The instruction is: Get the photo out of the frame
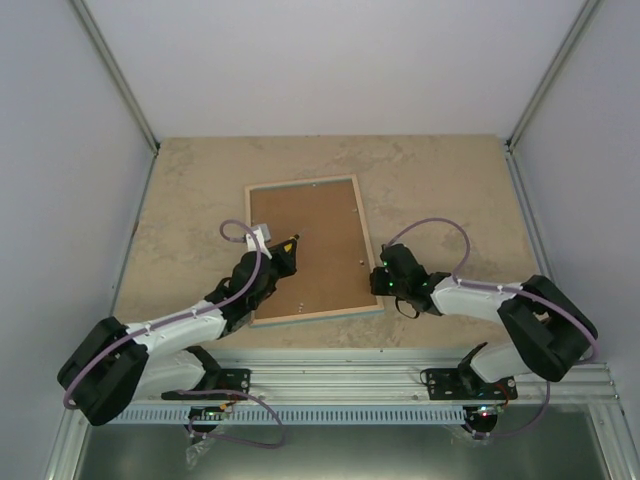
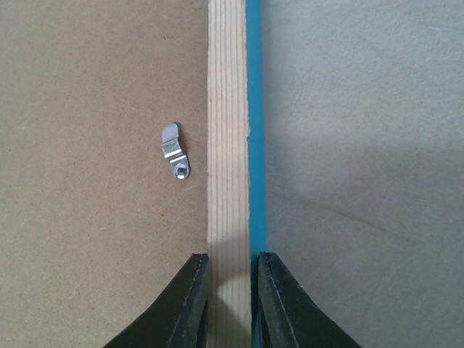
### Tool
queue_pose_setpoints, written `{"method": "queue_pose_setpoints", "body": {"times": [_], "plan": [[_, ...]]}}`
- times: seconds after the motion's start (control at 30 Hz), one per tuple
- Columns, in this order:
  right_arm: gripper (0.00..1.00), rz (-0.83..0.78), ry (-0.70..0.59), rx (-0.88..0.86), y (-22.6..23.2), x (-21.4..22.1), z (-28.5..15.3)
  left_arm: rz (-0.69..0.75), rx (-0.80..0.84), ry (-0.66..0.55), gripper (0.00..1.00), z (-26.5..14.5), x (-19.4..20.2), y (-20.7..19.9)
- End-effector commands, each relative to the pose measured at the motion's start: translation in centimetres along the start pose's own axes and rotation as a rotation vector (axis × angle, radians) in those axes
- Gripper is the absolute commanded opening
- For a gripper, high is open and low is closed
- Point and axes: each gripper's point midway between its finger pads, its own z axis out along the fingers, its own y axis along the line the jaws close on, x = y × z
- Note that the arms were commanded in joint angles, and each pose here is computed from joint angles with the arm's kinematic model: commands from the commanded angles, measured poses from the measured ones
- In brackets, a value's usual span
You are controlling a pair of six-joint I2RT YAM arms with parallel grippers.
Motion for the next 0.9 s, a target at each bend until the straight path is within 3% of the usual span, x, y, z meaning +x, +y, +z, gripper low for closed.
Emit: {"method": "queue_pose_setpoints", "body": {"times": [0.0, 0.33, 0.6, 0.87], "plan": [[0.23, -0.068, 0.100, 0.099, -2.4, 1.9, -0.6, 0.007, 0.027, 0.005, 0.00, 0.0, -0.1, 0.0], [0.43, -0.155, 0.041, -0.011, -0.4, -4.6, -0.9, 0.016, 0.100, 0.028, 0.00, 0.2, -0.6, -0.4], [0.46, -0.186, 0.011, -0.002, -0.4, -10.1, 1.1, 0.064, 0.126, 0.065, 0.00, 1.0, -0.4, -1.3], [0.43, -0.225, 0.040, -0.004, -0.5, -12.5, 5.6, 0.125, 0.128, 0.078, 0.00, 1.5, -0.4, -1.7]]}}
